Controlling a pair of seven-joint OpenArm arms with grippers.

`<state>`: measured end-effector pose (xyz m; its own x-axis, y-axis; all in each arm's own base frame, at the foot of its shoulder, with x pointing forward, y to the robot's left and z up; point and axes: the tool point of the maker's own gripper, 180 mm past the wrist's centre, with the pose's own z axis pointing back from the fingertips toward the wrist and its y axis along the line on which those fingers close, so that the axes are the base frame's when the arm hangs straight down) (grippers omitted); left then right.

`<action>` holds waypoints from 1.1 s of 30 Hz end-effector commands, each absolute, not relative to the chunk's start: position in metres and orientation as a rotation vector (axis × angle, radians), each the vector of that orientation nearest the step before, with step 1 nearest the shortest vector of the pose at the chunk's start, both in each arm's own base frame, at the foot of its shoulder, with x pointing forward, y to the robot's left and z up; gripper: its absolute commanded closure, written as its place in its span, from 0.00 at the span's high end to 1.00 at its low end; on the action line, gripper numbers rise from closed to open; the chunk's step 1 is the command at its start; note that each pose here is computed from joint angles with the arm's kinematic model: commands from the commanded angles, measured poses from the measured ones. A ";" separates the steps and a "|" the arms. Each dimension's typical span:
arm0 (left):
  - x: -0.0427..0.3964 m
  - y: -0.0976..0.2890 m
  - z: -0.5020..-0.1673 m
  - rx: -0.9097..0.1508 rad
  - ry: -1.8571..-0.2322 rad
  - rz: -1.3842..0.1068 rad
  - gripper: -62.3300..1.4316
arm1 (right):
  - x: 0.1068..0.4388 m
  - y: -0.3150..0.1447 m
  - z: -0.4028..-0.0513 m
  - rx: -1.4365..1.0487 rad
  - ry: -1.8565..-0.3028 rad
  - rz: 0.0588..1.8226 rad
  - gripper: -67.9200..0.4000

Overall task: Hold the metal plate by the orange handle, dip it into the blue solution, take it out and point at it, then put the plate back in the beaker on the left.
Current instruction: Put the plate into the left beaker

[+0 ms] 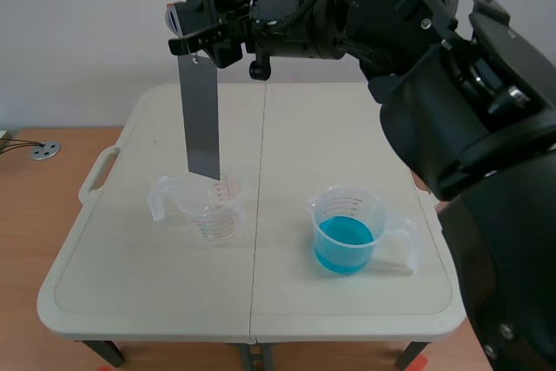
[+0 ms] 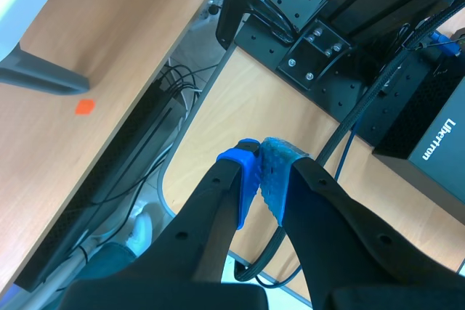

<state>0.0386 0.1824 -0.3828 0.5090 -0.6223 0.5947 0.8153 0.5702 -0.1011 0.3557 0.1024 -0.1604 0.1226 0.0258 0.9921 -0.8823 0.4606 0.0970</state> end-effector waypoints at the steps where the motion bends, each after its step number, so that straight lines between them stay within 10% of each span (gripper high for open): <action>1: 0.042 0.174 -0.378 -0.418 -0.570 -0.888 0.07 | 0.357 0.108 -0.147 0.897 -1.313 0.810 0.02; 33: 0.041 0.175 -0.379 -0.414 -0.563 -0.889 0.07 | 0.354 0.110 -0.228 0.939 -1.096 0.779 0.02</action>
<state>0.0382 0.1828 -0.3832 0.5101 -0.6243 0.5917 0.8153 0.5700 -0.1015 0.3499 0.1066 -0.2446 0.3142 0.0962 0.9445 -0.8716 0.4235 0.2468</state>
